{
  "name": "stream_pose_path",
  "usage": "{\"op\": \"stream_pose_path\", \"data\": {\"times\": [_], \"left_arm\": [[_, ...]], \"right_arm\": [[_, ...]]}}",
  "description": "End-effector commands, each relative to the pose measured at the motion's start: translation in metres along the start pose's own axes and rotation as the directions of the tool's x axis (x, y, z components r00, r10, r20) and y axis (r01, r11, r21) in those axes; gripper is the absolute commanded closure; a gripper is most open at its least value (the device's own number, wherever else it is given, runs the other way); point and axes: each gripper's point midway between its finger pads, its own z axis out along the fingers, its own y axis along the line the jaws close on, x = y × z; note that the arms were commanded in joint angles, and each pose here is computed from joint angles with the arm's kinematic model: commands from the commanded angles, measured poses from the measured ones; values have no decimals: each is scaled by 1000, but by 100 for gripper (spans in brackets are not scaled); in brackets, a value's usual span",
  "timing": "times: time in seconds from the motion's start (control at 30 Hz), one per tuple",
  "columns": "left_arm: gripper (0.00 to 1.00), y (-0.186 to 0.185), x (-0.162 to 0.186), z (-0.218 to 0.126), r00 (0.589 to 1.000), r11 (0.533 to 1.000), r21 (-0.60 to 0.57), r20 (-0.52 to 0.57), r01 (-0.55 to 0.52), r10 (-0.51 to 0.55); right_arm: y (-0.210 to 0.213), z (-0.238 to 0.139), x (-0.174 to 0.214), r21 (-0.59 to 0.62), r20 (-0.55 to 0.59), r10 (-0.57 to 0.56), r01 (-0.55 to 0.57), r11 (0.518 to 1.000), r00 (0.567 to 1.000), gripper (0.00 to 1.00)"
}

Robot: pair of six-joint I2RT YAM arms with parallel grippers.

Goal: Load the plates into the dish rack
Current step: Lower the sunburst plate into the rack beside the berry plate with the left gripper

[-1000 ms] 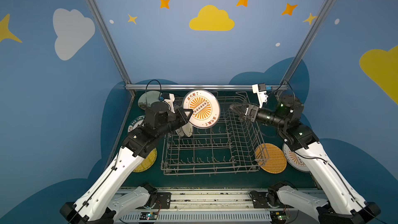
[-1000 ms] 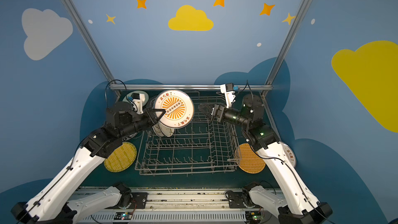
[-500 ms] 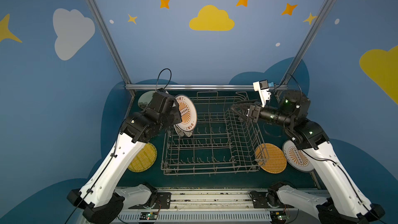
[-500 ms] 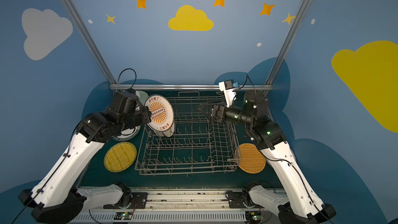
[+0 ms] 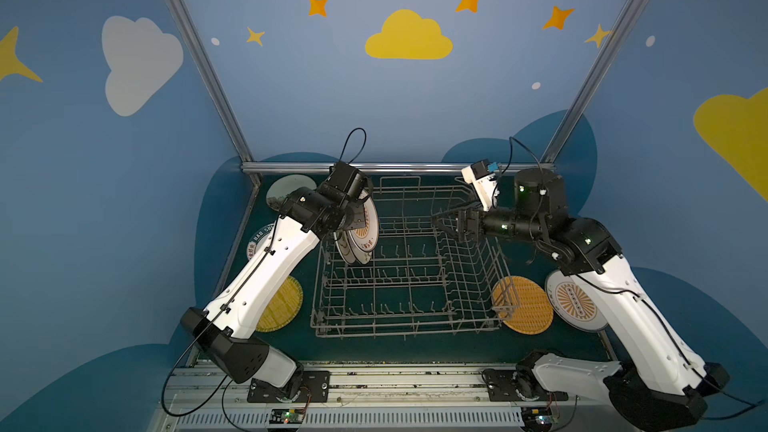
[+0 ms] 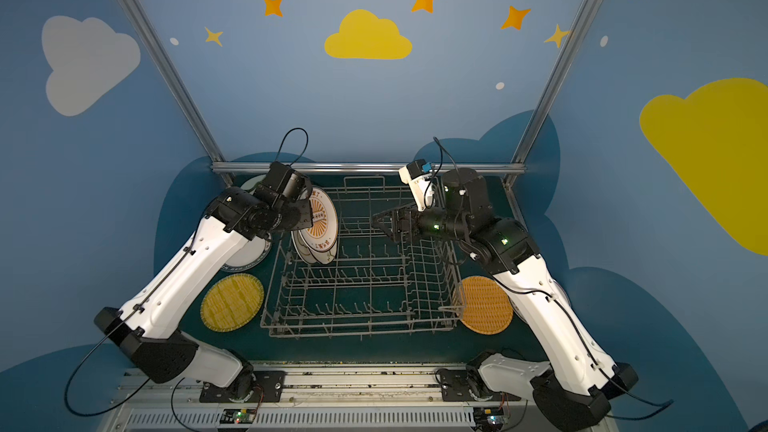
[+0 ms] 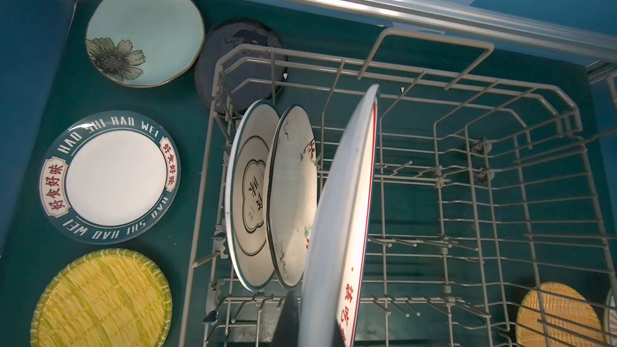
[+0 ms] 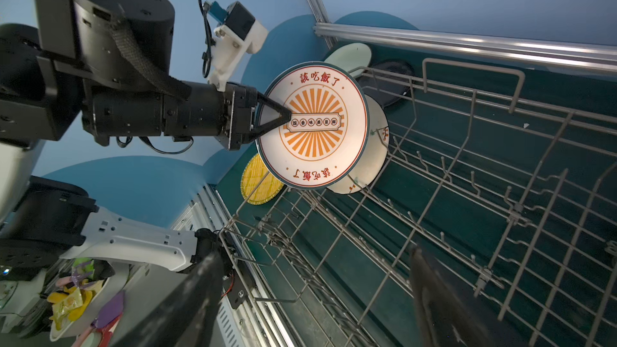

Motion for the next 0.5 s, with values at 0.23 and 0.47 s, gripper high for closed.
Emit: {"op": "stream_pose_path", "data": {"times": [0.23, 0.47], "left_arm": [[96, -1, -13, 20, 996, 989, -117, 13, -88, 90], [96, -7, -13, 46, 991, 979, -154, -26, -137, 134]], "right_arm": [[7, -7, -2, 11, 8, -49, 49, 999, 999, 15], [4, -6, -1, 23, 5, -53, 52, 998, 999, 15]]}}
